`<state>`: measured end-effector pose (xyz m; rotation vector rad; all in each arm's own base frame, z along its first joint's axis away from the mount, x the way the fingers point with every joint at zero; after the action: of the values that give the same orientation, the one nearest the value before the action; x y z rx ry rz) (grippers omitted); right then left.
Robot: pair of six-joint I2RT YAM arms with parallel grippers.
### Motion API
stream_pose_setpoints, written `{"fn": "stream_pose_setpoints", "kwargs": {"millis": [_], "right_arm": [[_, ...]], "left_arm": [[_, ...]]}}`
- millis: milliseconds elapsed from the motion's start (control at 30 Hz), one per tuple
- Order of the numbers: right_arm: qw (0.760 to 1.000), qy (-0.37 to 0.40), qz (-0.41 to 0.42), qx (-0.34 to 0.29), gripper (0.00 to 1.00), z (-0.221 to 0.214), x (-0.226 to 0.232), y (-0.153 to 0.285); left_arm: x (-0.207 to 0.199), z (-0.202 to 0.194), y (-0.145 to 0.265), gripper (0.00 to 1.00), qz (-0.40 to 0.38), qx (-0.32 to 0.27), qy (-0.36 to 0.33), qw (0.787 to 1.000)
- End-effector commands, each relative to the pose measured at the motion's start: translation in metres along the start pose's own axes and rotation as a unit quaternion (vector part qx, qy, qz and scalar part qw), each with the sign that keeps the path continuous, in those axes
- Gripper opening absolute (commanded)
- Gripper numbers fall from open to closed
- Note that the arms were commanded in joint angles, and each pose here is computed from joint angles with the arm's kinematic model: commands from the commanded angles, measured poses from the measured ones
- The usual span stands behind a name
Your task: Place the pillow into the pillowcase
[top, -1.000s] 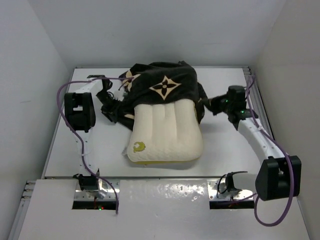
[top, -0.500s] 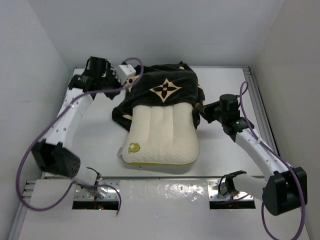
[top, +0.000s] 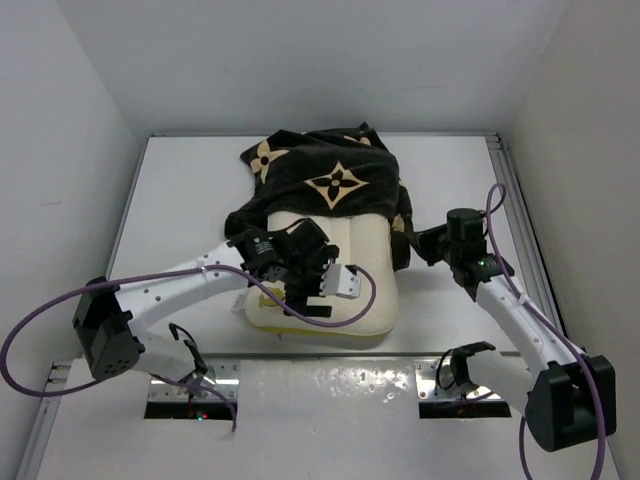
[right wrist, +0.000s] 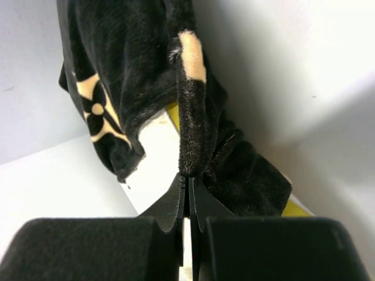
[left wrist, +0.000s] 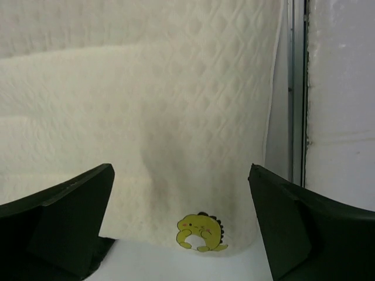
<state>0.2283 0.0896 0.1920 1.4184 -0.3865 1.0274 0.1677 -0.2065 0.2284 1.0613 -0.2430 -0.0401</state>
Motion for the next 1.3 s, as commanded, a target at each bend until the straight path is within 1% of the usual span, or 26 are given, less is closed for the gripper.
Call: {"fn": "stream_pose_setpoints", "kwargs": {"millis": [0,100,167,200,267,300,367,400,467,500,533,600,633,700,733,767,800,833,867,900,933,1033,1067,1133,1167,1267], "right_arm": [[1.0,0.008,0.025,-0.017,0.0,0.004,0.001,0.007],[1.0,-0.002,0.028,-0.013,0.0,0.002,-0.005,0.008],[0.999,0.014,0.028,-0.01,0.0,0.002,-0.005,0.012],[1.0,0.023,0.013,-0.01,0.0,0.002,-0.009,0.014],[0.997,0.078,-0.006,-0.011,0.0,0.002,-0.016,0.016],[0.997,0.079,-0.015,-0.011,0.0,0.002,-0.018,0.016],[0.993,0.11,-0.034,-0.008,0.0,0.002,-0.027,0.017],[0.992,0.116,-0.042,-0.007,0.0,0.001,-0.031,0.017],[0.992,0.119,-0.05,-0.013,0.0,0.0,-0.042,0.016],[0.992,0.116,-0.051,-0.015,0.0,0.0,-0.044,0.016],[0.992,0.115,-0.056,-0.015,0.0,-0.001,-0.049,0.015],[0.992,0.113,-0.061,-0.017,0.0,-0.001,-0.051,0.015],[0.991,0.114,-0.063,-0.016,0.0,-0.002,-0.053,0.014],[0.991,0.116,-0.064,-0.015,0.0,-0.002,-0.054,0.013],[0.99,0.125,-0.065,-0.012,0.0,-0.003,-0.055,0.013],[0.989,0.132,-0.065,-0.008,0.0,-0.004,-0.055,0.012],[0.986,0.148,-0.075,0.0,0.0,-0.005,-0.057,0.012],[0.984,0.158,-0.078,0.006,0.0,-0.006,-0.057,0.012],[0.981,0.171,-0.086,0.018,0.0,-0.009,-0.06,0.013],[0.977,0.19,-0.091,0.027,0.0,-0.01,-0.062,0.012],[0.974,0.203,-0.091,0.034,0.0,-0.011,-0.064,0.013],[0.959,0.261,-0.073,0.08,0.0,-0.014,-0.062,0.015],[0.949,0.295,-0.049,0.105,0.0,-0.016,-0.056,0.018],[0.936,0.329,-0.02,0.127,0.0,-0.019,-0.049,0.021],[0.926,0.35,0.0,0.139,0.0,-0.02,-0.043,0.024],[0.916,0.367,0.009,0.161,0.0,-0.022,-0.044,0.027]], "left_arm": [[0.012,0.012,-0.008,1.0,0.043,-0.02,0.024,0.999],[0.007,0.009,-0.029,1.0,0.005,-0.016,-0.003,1.0],[0.003,0.003,-0.045,1.0,-0.015,-0.012,-0.017,1.0],[-0.007,-0.008,-0.058,1.0,-0.043,-0.003,-0.017,0.999],[-0.021,-0.028,-0.081,1.0,-0.071,0.011,-0.024,0.997],[-0.025,-0.035,-0.088,1.0,-0.072,0.017,-0.025,0.997],[-0.025,-0.044,-0.101,1.0,-0.048,0.025,-0.027,0.998],[-0.027,-0.055,-0.106,1.0,-0.027,0.05,-0.028,0.998],[-0.019,-0.058,-0.11,1.0,0.027,0.052,-0.033,0.998],[-0.019,-0.067,-0.111,1.0,0.053,0.08,-0.038,0.995],[-0.013,-0.067,-0.112,1.0,0.087,0.08,-0.042,0.992],[-0.01,-0.074,-0.112,0.9,0.124,0.111,-0.041,0.985],[-0.007,-0.073,-0.113,0.62,0.129,0.118,-0.034,0.984],[0.004,-0.065,-0.108,0.19,0.152,0.12,-0.012,0.981],[0.009,-0.063,-0.104,0.0,0.163,0.117,0.007,0.98],[0.014,-0.059,-0.097,0.0,0.168,0.113,0.016,0.979],[0.027,-0.047,-0.087,0.0,0.185,0.09,0.026,0.978],[0.036,-0.046,-0.075,0.0,0.196,0.083,0.052,0.976],[0.054,-0.03,-0.057,0.0,0.214,0.049,0.064,0.973],[0.063,-0.025,-0.045,0.0,0.225,0.034,0.078,0.971],[0.082,-0.017,-0.019,0.0,0.248,0.011,0.107,0.963],[0.112,-0.015,0.02,0.0,0.296,0.001,0.142,0.944],[0.118,-0.015,0.028,0.0,0.308,-0.001,0.145,0.94],[0.133,-0.017,0.043,0.0,0.335,0.0,0.157,0.929],[0.139,-0.019,0.045,0.0,0.344,0.003,0.157,0.926],[0.146,-0.02,0.042,0.0,0.36,0.014,0.153,0.92]]}}
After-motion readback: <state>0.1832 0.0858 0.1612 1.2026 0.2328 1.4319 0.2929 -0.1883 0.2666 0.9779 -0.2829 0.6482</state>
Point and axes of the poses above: each gripper's point midway between its finger pads, its own y axis back along the fingers, its own x axis along the line the jaws close on, z = x × y, the point moved 10 cm from there along y, back along the fingers, and after that the axes turned 1 degree about y, right-handed, at the moved point
